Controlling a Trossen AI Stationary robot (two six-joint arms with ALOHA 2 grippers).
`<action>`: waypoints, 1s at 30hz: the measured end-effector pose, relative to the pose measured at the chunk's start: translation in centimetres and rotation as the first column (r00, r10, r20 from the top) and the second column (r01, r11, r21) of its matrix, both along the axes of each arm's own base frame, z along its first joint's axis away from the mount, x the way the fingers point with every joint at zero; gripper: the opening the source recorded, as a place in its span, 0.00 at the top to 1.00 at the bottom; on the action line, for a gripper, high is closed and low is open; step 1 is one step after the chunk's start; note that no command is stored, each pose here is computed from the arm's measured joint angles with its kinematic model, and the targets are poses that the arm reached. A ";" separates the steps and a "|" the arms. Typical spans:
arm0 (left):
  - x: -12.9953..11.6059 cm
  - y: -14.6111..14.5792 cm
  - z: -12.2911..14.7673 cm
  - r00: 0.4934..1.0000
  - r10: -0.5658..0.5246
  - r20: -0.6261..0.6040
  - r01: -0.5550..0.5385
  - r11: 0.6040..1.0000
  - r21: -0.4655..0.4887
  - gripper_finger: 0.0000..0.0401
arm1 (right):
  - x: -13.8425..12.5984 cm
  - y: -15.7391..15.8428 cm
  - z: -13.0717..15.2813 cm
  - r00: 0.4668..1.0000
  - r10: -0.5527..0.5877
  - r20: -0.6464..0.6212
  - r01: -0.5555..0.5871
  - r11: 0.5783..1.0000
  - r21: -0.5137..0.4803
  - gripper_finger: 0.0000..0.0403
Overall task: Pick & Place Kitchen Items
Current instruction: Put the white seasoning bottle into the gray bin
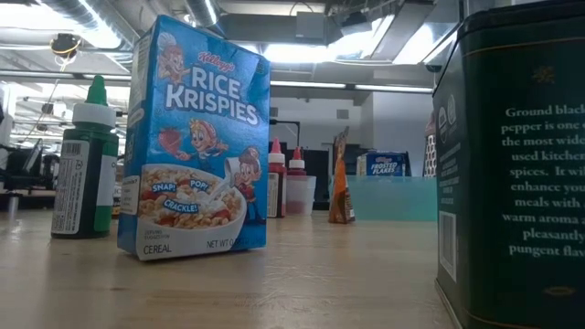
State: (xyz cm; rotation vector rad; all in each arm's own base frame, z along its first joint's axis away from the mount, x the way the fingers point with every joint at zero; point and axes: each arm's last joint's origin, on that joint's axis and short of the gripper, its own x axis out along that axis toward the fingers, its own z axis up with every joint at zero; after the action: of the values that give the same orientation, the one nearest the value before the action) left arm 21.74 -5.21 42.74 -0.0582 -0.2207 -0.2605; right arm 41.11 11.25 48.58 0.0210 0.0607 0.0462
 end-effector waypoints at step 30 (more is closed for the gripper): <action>0.5 0.0 -0.9 0.996 0.049 -0.078 -0.049 0.999 -0.001 0.43 | -0.2 0.3 -0.3 0.999 -0.013 -0.035 0.014 1.000 0.015 0.49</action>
State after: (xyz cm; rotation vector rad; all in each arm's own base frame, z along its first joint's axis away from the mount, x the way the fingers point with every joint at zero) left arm 22.21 -5.24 41.88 -0.0653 -0.1443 -0.2082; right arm 40.92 11.57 48.30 0.0375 0.0953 0.0328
